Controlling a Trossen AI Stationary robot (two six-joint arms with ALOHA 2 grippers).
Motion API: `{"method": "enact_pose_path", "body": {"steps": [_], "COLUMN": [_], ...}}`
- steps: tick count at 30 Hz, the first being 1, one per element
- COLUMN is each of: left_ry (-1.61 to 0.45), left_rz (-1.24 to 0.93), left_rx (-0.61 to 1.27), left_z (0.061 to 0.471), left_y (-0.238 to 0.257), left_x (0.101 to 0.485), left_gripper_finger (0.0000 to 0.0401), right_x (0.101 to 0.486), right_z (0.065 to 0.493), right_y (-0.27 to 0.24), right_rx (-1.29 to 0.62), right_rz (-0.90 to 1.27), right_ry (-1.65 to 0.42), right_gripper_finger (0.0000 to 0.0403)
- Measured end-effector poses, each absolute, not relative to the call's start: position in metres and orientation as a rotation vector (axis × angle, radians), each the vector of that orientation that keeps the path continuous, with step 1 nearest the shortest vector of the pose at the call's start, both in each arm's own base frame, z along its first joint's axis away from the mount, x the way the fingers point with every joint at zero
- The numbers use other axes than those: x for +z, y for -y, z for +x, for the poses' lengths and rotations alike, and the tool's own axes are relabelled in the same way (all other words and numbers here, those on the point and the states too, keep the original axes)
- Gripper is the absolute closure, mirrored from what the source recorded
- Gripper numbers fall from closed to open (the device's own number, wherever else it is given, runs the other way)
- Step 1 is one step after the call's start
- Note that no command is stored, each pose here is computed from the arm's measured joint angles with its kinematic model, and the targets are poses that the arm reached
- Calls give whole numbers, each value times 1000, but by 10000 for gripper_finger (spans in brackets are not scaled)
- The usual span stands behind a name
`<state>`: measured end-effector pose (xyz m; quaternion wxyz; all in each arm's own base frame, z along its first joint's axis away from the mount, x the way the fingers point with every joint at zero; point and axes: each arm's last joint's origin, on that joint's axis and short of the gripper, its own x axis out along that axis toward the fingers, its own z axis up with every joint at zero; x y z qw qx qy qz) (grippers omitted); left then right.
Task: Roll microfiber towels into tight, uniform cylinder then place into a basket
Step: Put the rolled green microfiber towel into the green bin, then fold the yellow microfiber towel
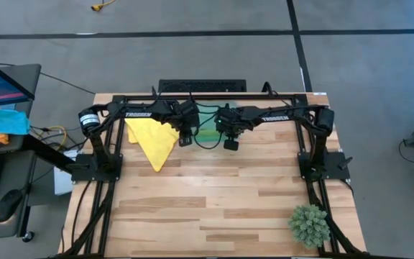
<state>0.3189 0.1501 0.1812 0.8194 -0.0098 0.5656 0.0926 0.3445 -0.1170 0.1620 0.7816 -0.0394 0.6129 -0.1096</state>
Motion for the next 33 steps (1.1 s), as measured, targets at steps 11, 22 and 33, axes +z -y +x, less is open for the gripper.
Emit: {"method": "enact_pose_path", "body": {"steps": [11,22,33], "left_ry": [-1112,-969,-893], "left_rz": [29,-26,-24], "left_rx": [208,140,181], "left_z": [333,329,309], "left_y": [-160,-162,-156], "left_x": [210,245,281], "left_gripper_finger": [286,287,288], "right_x": [162,170,217], "right_z": [346,347,343], "right_y": [114,110,106], "right_rx": [-225,-232,-255], "right_rz": [-101,-108,-132], "right_ry": [-1317,-1355,-1214], "right_gripper_finger": [320,185,179]}}
